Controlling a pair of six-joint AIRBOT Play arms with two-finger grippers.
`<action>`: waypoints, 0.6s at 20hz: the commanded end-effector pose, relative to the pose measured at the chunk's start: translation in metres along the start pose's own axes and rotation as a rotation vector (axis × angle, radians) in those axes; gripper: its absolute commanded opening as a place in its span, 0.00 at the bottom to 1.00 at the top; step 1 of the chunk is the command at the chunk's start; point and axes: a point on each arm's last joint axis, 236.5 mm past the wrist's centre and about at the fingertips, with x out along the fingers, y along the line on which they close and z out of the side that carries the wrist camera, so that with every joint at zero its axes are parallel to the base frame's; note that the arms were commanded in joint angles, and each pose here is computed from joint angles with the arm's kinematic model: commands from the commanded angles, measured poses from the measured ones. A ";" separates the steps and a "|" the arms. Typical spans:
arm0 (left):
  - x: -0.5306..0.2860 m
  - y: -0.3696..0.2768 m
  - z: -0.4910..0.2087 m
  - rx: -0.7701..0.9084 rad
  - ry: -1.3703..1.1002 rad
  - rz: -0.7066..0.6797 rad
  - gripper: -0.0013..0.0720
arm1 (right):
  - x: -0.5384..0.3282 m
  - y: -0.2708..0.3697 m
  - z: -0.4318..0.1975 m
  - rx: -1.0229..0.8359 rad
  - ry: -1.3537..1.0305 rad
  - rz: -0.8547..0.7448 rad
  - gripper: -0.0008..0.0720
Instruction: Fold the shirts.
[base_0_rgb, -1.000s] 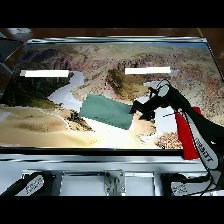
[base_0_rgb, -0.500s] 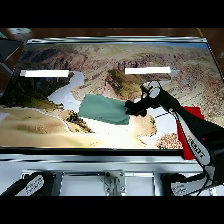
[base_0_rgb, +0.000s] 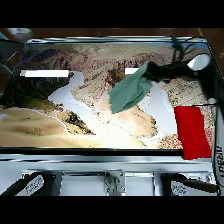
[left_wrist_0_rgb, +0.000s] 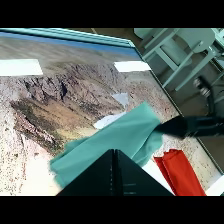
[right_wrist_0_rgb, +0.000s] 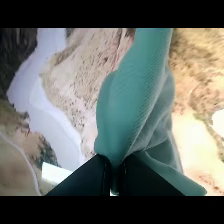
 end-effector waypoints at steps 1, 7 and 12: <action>0.002 -0.010 -0.013 -0.001 0.054 -0.037 0.06 | -0.082 -0.052 0.040 0.112 -0.128 -0.117 0.09; 0.009 -0.023 -0.021 0.007 0.085 -0.075 0.06 | -0.181 -0.173 0.044 0.367 -0.247 -0.312 0.09; 0.010 -0.027 -0.024 0.009 0.096 -0.087 0.06 | -0.230 -0.225 0.024 0.511 -0.277 -0.379 0.09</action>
